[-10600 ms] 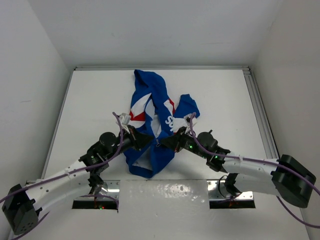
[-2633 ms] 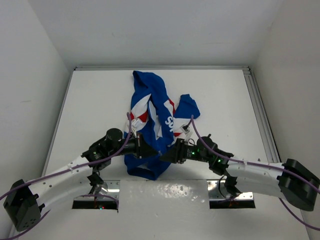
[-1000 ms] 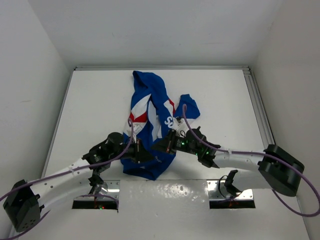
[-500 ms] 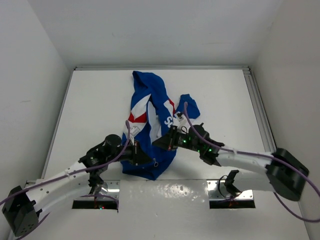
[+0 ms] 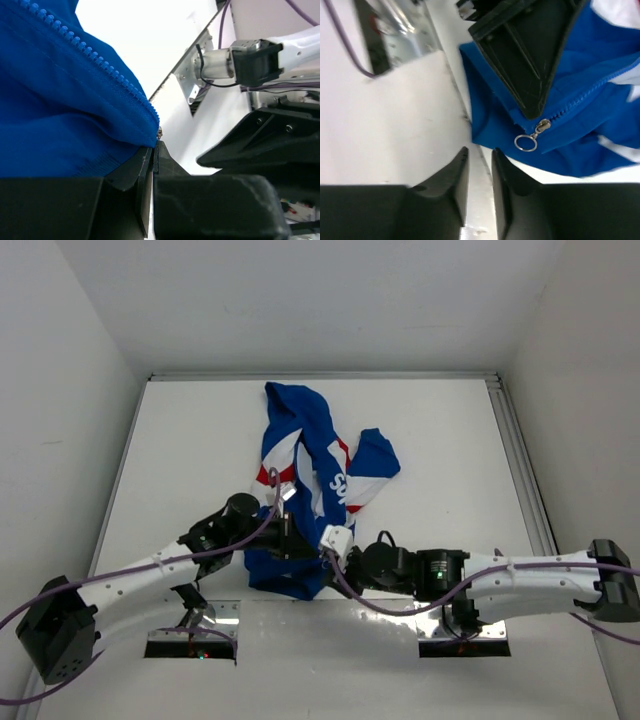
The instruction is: Zip up the jacket
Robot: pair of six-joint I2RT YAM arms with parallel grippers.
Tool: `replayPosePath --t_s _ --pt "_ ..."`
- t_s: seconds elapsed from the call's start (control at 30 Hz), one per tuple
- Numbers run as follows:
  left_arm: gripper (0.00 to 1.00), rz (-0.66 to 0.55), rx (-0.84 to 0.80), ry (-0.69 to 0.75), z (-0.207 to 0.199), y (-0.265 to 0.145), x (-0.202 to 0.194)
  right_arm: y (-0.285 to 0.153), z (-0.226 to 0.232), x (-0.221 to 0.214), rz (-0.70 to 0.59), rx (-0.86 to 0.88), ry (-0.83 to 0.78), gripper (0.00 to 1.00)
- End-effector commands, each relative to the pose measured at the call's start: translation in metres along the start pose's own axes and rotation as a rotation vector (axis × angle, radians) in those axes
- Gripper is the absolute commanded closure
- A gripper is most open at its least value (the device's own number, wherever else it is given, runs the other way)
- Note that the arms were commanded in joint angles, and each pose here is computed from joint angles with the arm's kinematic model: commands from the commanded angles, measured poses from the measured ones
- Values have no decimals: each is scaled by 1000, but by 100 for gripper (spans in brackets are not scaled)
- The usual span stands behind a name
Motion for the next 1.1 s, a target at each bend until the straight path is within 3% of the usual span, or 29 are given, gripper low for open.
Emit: replayPosePath --t_s 0.0,0.13,0.23,0.43,1.07 --pt "100 -55 -112 -11 -23 3 29 -4 -25 17 -4 -229 -238 72" --pt "100 -63 -135 -44 -26 6 38 -5 -28 35 -36 -312 -246 60" --pt "100 -69 -130 -51 -25 5 42 -4 -27 36 -34 -315 -228 57" --pt "100 -82 -133 -78 -25 5 50 1 -33 15 32 -360 -201 58" --pt "100 -79 -144 -90 -23 5 49 11 -40 18 -16 -449 -226 62"
Point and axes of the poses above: each gripper's point midway between its finger pads, its own y axis out along the fingers, its own z axis along the line the jaws close on, x = y × z, the point moved 4 cm from there along -y, back along the fingers, and after that the axes turned 11 degrees about y, right-handed, at the moved point
